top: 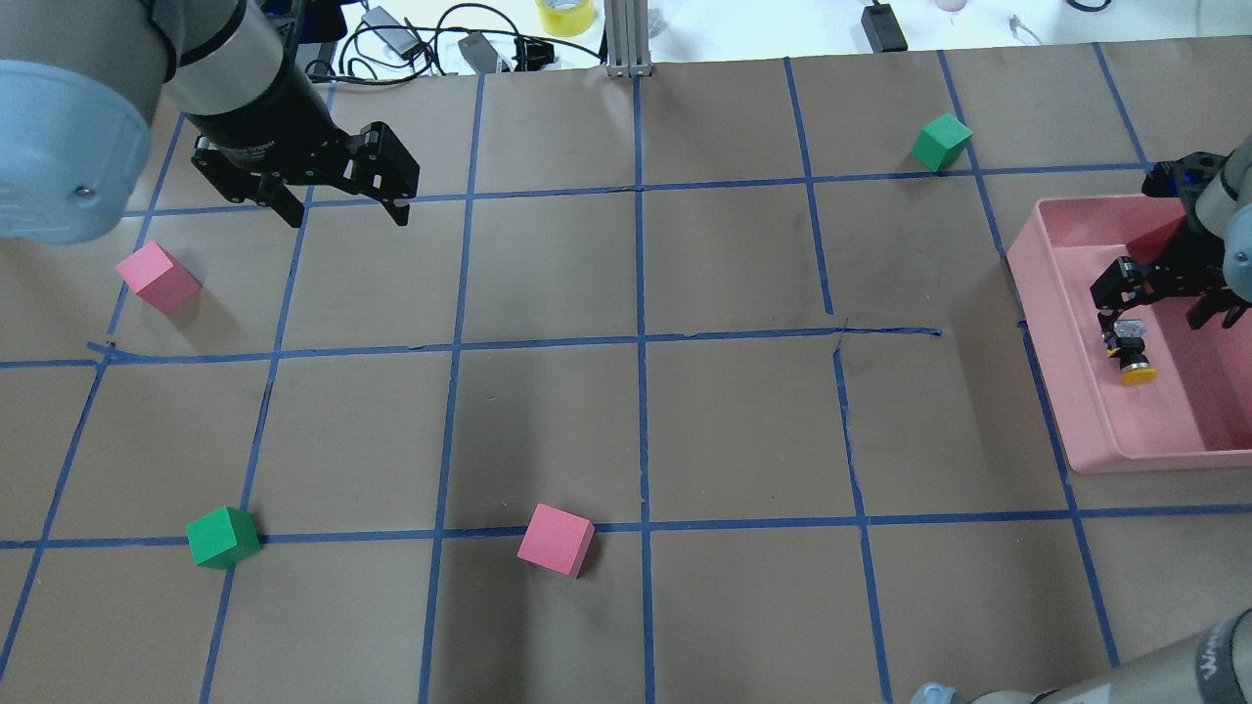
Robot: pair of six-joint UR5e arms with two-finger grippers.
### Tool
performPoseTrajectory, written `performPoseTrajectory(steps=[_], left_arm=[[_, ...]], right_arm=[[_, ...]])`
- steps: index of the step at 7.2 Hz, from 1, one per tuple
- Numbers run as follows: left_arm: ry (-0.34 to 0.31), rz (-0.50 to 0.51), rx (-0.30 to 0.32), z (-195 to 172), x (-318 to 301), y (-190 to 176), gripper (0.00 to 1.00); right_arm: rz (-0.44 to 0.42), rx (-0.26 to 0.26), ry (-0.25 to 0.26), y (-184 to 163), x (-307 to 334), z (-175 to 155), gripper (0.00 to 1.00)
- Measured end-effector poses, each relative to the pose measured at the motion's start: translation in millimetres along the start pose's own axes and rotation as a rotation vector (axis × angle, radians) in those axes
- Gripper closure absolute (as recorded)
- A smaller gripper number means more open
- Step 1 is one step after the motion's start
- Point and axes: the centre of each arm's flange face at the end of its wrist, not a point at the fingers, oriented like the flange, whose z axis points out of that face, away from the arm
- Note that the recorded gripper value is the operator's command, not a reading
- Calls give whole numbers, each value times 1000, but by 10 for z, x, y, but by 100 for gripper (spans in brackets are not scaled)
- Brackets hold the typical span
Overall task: Align button upright
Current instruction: 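Lower the right gripper into the bin and grasp the button by its cap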
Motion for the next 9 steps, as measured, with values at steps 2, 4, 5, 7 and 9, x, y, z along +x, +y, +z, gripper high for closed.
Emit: performPoseTrajectory(steps=[2,4,5,7,9], left_arm=[[0,-1,0,5,-3,-4,0],[0,-1,-1,8,-4,-5,0],[0,-1,-1,8,-4,-5,0],[0,-3,-1,8,-16,-8,0],[0,-4,-1,8,-22,-9,0]], right_arm=[[0,-32,-13,69,35,187,0],[-21,-47,-20,77,58,277,0],[-35,-42,-16,65,81,299,0],[-56,-27,-8,44,177,356,0],[-62,-30,-17,46,195,418,0]])
